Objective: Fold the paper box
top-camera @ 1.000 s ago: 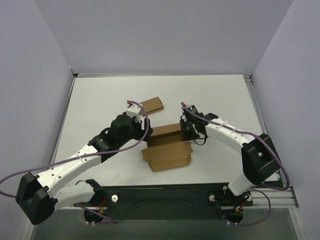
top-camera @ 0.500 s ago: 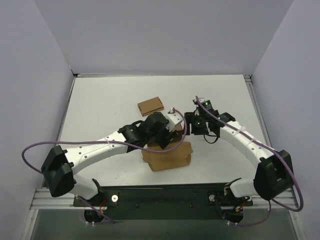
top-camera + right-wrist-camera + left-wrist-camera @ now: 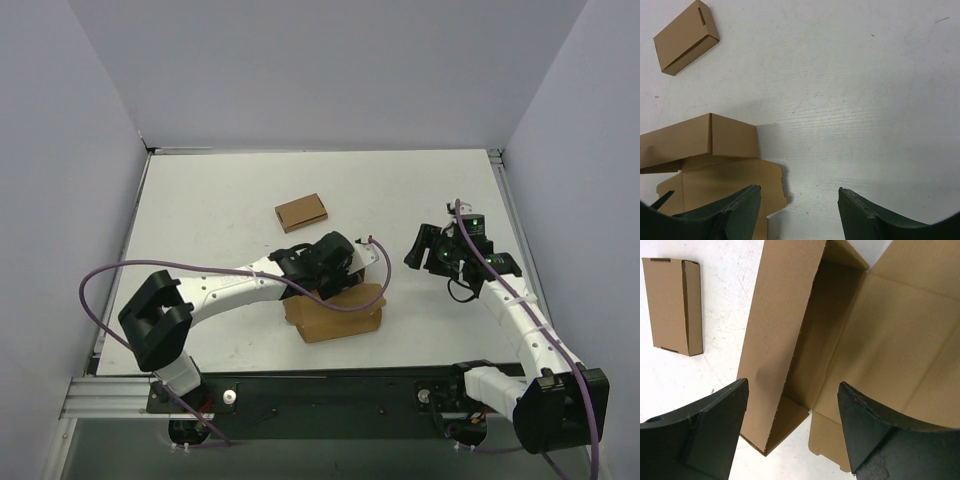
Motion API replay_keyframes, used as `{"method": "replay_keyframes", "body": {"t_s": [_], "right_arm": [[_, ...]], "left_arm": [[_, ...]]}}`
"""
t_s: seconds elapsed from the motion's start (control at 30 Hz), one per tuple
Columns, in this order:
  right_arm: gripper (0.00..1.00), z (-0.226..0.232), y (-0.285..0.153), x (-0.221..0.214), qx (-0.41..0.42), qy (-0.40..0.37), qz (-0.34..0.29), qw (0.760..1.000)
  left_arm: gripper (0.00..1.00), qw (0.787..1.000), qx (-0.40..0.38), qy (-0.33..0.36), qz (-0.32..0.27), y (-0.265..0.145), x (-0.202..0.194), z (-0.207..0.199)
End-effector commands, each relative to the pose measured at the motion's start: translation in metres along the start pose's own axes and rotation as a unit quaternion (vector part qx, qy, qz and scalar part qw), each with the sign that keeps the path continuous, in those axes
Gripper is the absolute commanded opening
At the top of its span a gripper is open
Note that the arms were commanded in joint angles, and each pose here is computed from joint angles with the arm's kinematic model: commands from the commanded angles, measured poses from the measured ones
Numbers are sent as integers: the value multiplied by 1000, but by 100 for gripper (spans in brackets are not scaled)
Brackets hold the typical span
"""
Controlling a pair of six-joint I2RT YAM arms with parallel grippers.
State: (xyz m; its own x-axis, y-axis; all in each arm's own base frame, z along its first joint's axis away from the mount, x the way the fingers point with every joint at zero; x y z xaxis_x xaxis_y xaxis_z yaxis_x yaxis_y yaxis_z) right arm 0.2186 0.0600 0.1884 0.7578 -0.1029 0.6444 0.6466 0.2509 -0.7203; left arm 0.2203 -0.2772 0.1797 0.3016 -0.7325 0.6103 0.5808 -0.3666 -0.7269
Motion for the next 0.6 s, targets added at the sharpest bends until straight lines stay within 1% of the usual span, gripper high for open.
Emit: {"method": "replay_keyframes", "body": {"t_s": [0.0, 0.03, 0.07, 0.1, 0.17, 0.27, 0.3, 0.57], "right_arm": [[63, 1, -4, 7, 29, 1, -33, 999], [63, 1, -4, 8, 31, 3, -33, 999], [63, 0, -4, 8, 34, 3, -34, 999], [63, 1, -4, 8, 37, 4, -34, 999], [63, 0, -4, 8, 36, 5, -34, 999], [62, 1, -5, 9, 39, 5, -37, 999], [62, 1, -5, 9, 41, 6, -36, 998], [62, 6, -10, 13, 58, 10, -38, 998]], "left_arm": [[80, 999, 37, 16, -21, 13, 17, 9], [78, 999, 43, 14, -18, 16, 17, 10], [72, 999, 51, 7, -12, 19, 16, 14], [69, 999, 52, 5, 5, 26, 12, 14], [59, 998, 56, -7, 12, 30, 13, 17], [50, 997, 64, -24, 21, 36, 12, 23], [46, 997, 65, -31, 25, 38, 11, 26], [38, 992, 65, -94, 50, 48, 3, 46]]}}
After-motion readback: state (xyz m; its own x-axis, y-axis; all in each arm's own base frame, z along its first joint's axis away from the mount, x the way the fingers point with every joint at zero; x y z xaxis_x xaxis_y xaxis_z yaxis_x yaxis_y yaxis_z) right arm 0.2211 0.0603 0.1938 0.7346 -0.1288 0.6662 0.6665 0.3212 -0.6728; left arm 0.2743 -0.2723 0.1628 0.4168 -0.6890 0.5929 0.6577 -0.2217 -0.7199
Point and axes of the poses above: each gripper's point midway between its finger pads, its own y axis out along the fingers, its own z axis along the line the jaws close on, x = y × z, the point moved 9 cm from there along -y, back along the fingers, and after that the axes turned 7 degrees about -y, right-handed, at the moved point
